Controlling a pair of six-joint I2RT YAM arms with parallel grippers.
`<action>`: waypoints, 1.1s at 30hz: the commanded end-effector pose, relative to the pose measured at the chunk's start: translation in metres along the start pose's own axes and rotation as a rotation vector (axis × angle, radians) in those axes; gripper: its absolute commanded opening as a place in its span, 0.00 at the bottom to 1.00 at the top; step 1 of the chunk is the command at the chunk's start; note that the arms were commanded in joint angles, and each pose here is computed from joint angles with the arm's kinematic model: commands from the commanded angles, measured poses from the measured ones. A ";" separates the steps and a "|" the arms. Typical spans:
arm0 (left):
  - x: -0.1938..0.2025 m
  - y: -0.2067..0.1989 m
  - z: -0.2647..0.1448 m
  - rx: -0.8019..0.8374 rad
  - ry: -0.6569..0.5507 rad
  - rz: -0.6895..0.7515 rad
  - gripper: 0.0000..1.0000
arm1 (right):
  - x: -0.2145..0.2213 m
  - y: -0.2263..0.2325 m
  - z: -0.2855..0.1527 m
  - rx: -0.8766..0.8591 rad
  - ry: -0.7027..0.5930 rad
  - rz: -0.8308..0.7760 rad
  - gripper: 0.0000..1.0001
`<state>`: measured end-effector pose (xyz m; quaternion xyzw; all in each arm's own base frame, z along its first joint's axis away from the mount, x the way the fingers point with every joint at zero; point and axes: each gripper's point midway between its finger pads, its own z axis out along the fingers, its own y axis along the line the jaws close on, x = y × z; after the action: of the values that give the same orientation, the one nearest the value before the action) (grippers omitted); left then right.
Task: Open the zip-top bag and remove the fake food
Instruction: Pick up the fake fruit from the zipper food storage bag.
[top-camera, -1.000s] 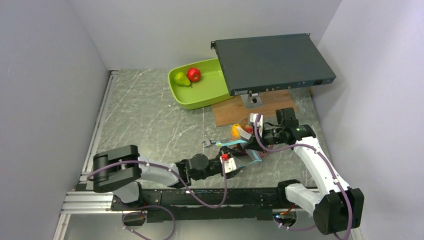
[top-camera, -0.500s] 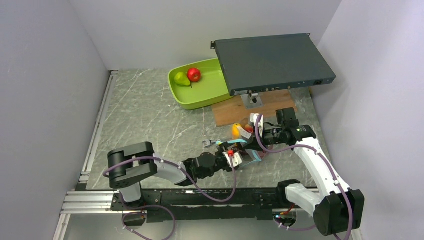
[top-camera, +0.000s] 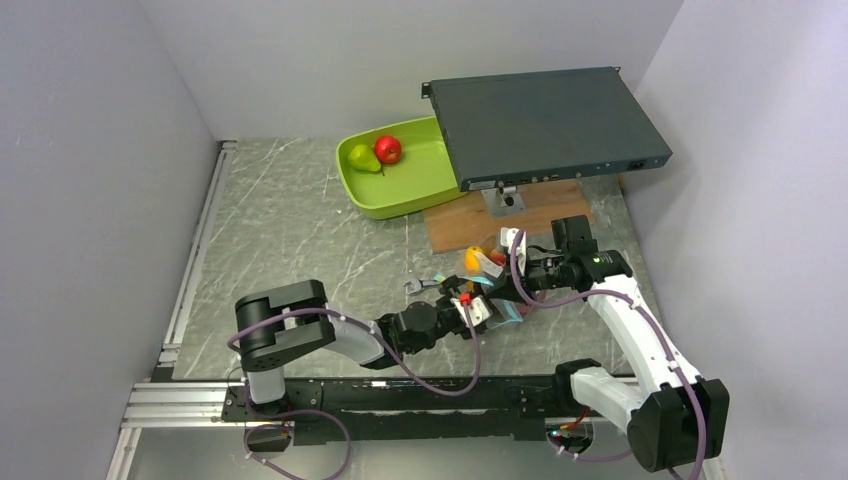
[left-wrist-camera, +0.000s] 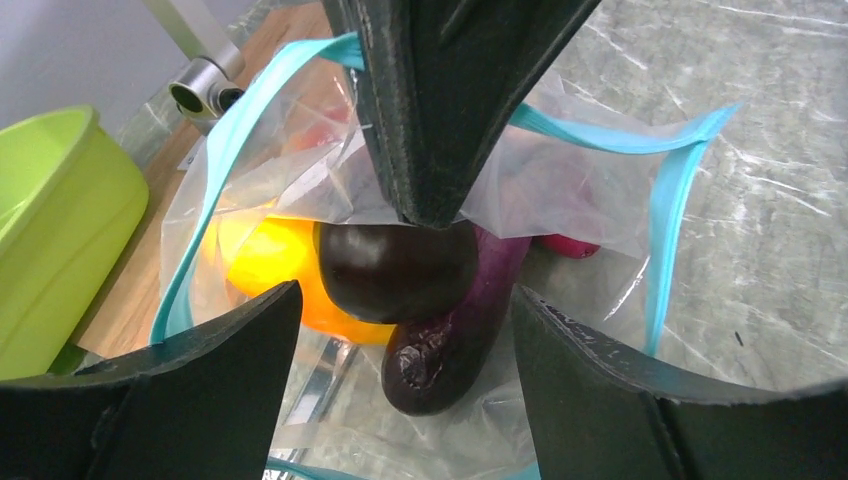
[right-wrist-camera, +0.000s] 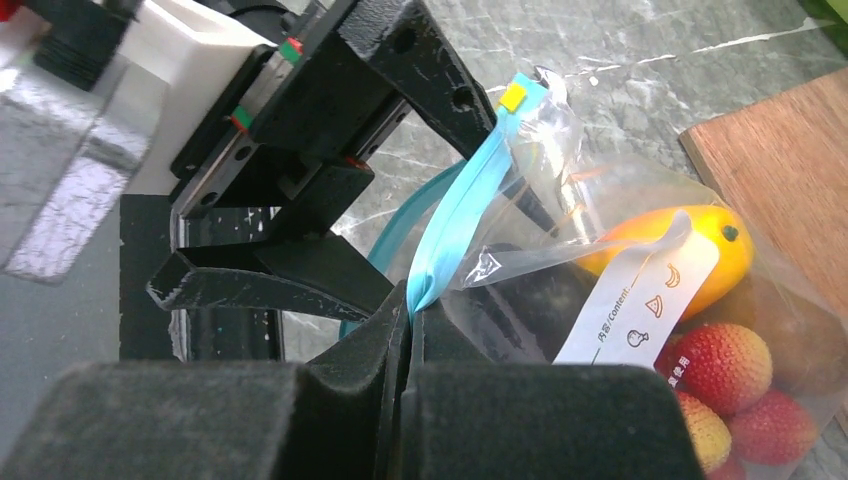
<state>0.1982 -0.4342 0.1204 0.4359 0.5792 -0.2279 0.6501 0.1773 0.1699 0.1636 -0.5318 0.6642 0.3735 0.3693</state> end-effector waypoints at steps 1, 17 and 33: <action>-0.020 0.014 0.012 -0.058 -0.087 -0.060 0.82 | -0.011 0.009 0.000 -0.036 -0.045 -0.048 0.00; -0.010 0.013 0.027 -0.027 -0.091 -0.066 0.87 | -0.013 0.014 0.001 -0.058 -0.050 -0.057 0.00; 0.015 0.024 0.043 -0.069 -0.029 -0.096 0.91 | -0.013 0.014 0.002 -0.063 -0.048 -0.059 0.00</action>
<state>0.2294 -0.4563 0.1166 0.4071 0.5774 -0.2479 0.6628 0.1750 0.1719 0.1635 -0.5443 0.6533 0.3735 0.3706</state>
